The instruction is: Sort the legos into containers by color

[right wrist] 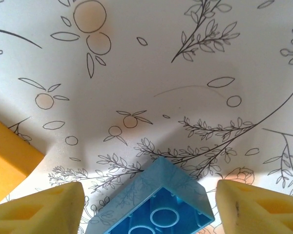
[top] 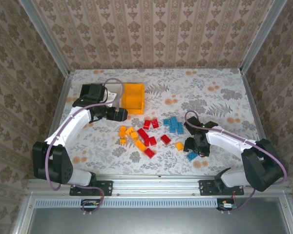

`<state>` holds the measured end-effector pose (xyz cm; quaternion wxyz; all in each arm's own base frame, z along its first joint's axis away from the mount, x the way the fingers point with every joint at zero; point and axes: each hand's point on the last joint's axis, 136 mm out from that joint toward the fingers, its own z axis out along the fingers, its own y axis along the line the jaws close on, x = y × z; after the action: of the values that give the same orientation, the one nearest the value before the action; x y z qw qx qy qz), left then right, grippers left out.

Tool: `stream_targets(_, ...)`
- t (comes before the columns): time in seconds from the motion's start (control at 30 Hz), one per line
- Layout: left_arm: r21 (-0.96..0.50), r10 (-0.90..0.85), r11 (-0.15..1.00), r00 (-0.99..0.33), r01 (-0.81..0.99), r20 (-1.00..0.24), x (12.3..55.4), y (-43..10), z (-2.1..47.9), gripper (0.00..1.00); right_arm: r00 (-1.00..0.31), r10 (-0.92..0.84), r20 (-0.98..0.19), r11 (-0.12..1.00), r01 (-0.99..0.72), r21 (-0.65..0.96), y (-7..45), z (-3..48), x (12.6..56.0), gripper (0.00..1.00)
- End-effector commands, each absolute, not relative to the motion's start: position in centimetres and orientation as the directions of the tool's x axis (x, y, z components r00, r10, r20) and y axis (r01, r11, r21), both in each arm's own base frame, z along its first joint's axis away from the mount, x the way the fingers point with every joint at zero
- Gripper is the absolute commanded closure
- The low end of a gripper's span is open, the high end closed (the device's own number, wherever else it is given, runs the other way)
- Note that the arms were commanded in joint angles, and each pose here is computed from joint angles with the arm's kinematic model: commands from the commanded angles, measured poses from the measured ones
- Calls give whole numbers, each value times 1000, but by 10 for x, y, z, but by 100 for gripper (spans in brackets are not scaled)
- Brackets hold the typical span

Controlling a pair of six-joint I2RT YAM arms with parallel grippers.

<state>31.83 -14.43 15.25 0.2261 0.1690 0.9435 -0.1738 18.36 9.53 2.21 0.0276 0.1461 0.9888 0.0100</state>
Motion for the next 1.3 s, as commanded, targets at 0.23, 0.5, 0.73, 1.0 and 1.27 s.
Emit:
stream_targets(0.23, -257, 228, 883, -837, 393, -497, 313, -142, 158, 0, -949, 315, -23, 949, 315, 5, 96, 10, 175, 48)
stream_targets(0.5, -257, 229, 883, -839, 393, -493, 312, -141, 157, 0, -954, 300, -25, 954, 300, -22, 98, 4, 185, 70)
stream_targets(0.73, -250, 220, 890, -839, 382, -498, 314, -139, 159, 0, -958, 242, -154, 970, 239, 35, 115, 52, 229, 75)
stream_targets(1.0, -203, 121, 940, -823, 275, -554, 325, -107, 171, 0, -917, 137, -376, 942, 3, 335, 230, 145, 347, 75)
stream_targets(1.27, -242, -36, 961, -811, 131, -584, 337, -69, 179, 0, -879, 65, -472, 874, -179, 452, 342, 154, 456, 77)
